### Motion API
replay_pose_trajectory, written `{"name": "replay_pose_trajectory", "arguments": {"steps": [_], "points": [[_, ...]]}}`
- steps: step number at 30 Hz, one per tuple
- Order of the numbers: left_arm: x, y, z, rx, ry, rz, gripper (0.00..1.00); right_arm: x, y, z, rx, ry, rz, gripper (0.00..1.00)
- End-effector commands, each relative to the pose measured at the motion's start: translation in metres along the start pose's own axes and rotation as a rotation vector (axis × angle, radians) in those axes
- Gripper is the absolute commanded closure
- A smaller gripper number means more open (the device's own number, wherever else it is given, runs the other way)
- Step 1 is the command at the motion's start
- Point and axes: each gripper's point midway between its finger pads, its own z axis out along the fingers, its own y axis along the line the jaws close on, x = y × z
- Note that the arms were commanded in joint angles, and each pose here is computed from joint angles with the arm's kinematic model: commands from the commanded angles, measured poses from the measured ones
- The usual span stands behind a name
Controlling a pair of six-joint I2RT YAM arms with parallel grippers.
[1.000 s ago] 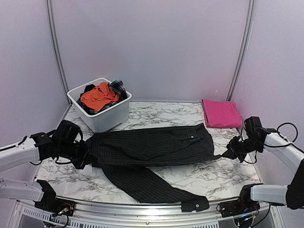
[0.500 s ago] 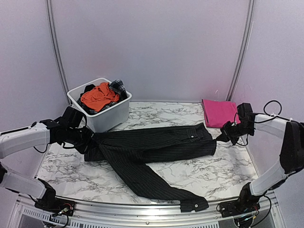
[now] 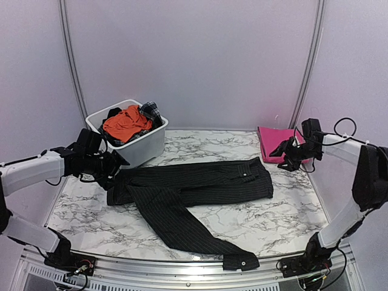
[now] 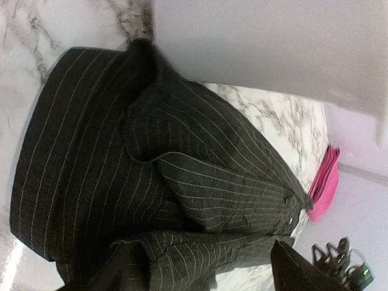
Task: Fold and stack the mixed laundry pile
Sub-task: Fold the 1/3-folded shirt at the center of the board.
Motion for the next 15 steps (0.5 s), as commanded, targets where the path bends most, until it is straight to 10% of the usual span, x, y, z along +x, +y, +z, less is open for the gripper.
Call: {"name": "replay_pose_trajectory", "arguments": {"steps": [1, 15], "points": [[-0.001, -0.015, -0.030, 0.067, -0.033, 0.142, 0.02, 0.030, 0.007, -0.024, -0.073, 0.018, -0.188, 0.39], [0.042, 0.058, -0.035, -0.025, 0.090, 0.172, 0.02, 0.090, -0.062, 0.007, 0.116, 0.166, -0.255, 0.38]]}}
